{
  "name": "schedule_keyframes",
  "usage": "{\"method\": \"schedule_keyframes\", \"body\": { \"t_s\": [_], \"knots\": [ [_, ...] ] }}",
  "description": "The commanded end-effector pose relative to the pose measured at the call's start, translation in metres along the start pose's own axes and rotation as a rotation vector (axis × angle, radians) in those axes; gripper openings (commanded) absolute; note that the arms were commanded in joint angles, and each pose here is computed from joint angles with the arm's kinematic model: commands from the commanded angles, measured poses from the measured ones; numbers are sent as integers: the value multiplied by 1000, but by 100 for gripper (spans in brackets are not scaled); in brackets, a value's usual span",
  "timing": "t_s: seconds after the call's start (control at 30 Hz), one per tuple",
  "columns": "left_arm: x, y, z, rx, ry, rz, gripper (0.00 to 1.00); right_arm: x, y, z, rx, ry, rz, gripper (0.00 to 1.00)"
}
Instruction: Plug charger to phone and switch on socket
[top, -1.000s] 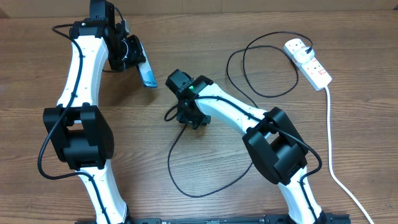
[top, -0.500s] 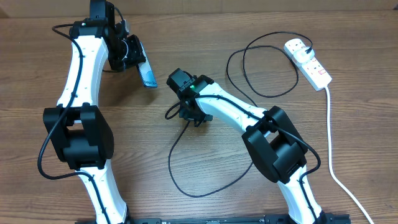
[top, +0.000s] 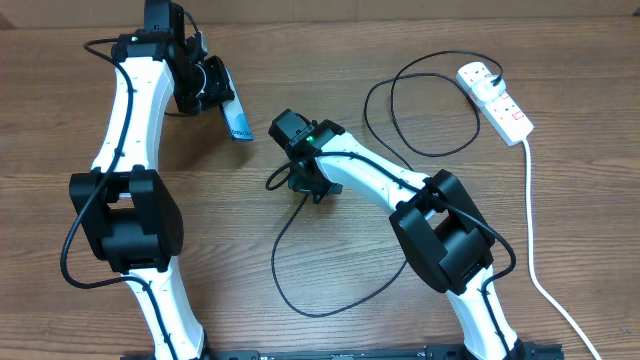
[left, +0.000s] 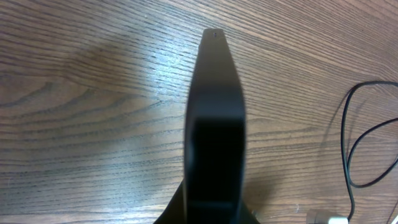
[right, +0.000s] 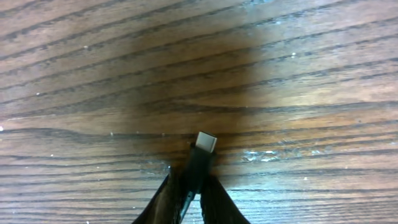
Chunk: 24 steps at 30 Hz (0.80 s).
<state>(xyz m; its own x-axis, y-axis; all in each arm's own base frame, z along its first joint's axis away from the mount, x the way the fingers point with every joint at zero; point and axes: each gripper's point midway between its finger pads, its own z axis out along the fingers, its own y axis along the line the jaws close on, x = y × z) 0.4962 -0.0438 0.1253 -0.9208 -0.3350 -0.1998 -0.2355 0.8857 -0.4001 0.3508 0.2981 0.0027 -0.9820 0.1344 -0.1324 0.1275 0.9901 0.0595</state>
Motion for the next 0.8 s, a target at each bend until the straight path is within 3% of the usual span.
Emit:
{"method": "schedule_keyframes", "body": {
  "t_s": [0.0,0.17,0.5,0.77],
  "knots": [
    [-6,-18,-24,33,-49,50,4,3,-3,15,13,31,7,6],
    [-1,-28,-22,67,-31,83,4,-11,-2,2,-9,28,27,4],
    [5,-116,-61,649,51,112,4,-29,18,-78,-134,-9,10,4],
    [3,-153,-113,995,136,105,4,-32,26,-171,-459,13,-144,4]
  ]
}}
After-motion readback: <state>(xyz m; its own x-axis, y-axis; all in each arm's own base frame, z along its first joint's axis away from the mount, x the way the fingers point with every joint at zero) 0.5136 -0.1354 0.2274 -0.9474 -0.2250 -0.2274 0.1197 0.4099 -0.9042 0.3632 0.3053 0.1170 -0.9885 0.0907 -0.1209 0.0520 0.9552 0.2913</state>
